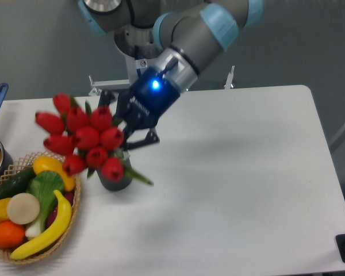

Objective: Insert the flowers into the vase
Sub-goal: 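Carry the red tulip bunch in the gripper over the grey vase, then lower the tulip stems down into the grey vase opening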

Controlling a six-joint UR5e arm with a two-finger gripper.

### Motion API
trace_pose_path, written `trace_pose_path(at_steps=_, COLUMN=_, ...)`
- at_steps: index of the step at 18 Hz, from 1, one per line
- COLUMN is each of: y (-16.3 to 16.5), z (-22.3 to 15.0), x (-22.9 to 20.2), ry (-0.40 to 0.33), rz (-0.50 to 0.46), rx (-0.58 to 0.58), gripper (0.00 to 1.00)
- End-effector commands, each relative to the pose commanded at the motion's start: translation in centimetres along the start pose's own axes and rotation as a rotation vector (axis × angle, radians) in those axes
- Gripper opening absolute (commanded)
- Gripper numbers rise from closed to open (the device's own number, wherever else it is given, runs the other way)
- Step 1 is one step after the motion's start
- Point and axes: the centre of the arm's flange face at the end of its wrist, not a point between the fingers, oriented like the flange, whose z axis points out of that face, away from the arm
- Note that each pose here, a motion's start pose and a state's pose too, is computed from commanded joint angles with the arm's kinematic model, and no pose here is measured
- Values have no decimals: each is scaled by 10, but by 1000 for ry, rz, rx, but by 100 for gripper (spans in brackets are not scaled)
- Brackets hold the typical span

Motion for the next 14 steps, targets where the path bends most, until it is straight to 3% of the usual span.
trace_pose_path(at_steps=14, y=50, z=11, x=22, ry=78, rz=69, rx=33, gripper=0)
